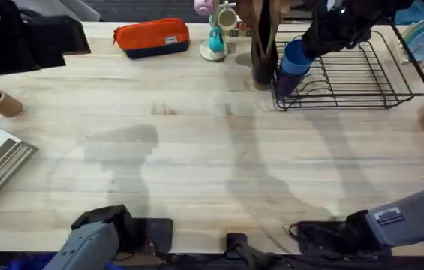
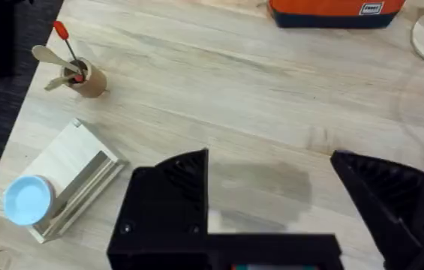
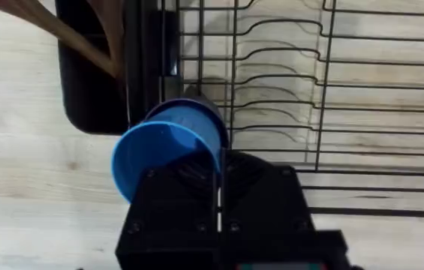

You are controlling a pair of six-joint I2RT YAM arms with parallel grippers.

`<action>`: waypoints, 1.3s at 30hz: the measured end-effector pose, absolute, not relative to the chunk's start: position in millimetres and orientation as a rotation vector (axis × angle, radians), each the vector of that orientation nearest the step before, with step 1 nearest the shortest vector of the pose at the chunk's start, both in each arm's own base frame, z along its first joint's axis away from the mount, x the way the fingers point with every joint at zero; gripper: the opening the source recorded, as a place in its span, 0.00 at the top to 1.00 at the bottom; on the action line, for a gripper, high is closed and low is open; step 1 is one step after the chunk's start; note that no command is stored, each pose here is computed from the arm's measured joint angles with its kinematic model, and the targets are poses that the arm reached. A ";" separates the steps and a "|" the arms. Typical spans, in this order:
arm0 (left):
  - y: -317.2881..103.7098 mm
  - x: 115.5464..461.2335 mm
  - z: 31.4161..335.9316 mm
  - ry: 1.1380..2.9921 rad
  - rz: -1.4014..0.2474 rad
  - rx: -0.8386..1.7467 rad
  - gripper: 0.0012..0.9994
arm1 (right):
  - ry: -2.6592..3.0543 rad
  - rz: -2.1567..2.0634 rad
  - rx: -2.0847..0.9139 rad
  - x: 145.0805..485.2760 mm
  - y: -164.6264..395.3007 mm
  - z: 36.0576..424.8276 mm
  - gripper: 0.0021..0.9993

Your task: Pick up the cup on the table and put them onto the rack.

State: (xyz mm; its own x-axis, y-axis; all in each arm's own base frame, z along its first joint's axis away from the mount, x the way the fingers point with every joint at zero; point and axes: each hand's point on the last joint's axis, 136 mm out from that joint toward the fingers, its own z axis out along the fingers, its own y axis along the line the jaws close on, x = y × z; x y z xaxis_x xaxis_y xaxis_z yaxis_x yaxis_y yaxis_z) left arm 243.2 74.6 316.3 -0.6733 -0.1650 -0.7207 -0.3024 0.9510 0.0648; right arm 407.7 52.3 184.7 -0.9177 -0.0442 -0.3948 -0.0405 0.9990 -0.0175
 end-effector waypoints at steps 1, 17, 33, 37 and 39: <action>74.6 243.2 316.3 2.321 0.228 -0.327 0.01 | 2.735 -0.012 -0.060 407.6 52.3 184.7 0.95; 74.6 243.2 316.4 2.321 0.229 -0.327 0.01 | 2.734 -0.013 -0.061 407.1 52.2 185.4 0.71; 74.7 243.4 316.6 2.320 0.229 -0.327 0.01 | 2.476 0.017 -0.086 348.7 43.2 297.8 0.01; 74.7 243.4 316.6 2.320 0.229 -0.327 0.01 | 2.433 0.020 -0.092 331.7 40.6 315.6 0.01; 74.7 243.4 316.6 2.320 0.229 -0.327 0.01 | 2.418 0.020 -0.095 323.2 39.3 322.3 0.01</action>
